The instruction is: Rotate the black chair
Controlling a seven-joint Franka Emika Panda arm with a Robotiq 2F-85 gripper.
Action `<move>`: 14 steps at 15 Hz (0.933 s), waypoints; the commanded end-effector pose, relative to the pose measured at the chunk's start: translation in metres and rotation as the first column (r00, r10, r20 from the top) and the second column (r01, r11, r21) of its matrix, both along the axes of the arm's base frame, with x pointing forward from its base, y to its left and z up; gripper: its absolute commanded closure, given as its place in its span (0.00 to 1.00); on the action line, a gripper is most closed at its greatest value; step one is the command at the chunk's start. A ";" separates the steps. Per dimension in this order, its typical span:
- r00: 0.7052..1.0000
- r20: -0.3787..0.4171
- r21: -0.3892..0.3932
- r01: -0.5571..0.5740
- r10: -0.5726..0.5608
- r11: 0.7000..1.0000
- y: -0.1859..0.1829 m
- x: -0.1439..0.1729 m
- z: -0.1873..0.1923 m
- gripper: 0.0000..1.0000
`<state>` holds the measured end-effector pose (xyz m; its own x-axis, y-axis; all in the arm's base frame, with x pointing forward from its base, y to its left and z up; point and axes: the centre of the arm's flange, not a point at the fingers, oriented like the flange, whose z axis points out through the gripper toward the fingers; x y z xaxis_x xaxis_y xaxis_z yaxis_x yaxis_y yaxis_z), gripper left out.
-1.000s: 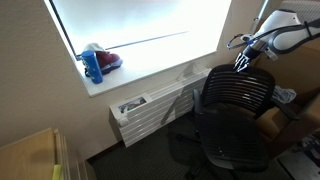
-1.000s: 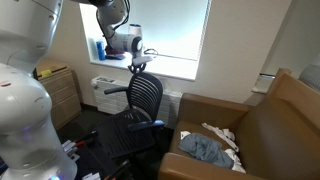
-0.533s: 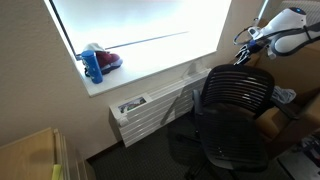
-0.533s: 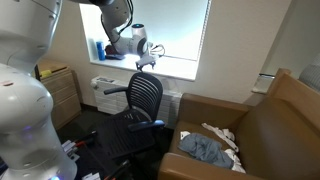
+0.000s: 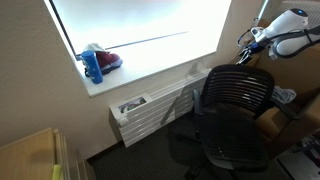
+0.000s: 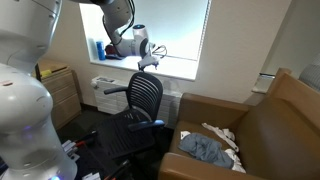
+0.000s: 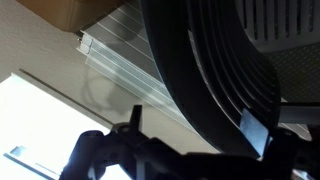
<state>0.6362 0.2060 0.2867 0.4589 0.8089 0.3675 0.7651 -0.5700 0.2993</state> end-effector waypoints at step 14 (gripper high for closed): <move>0.907 -0.410 -0.016 -0.110 0.093 0.994 -0.099 0.022 0.031 0.00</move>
<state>0.6583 0.1057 0.3260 0.4803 0.8668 0.1341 0.8750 -0.4841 -0.0053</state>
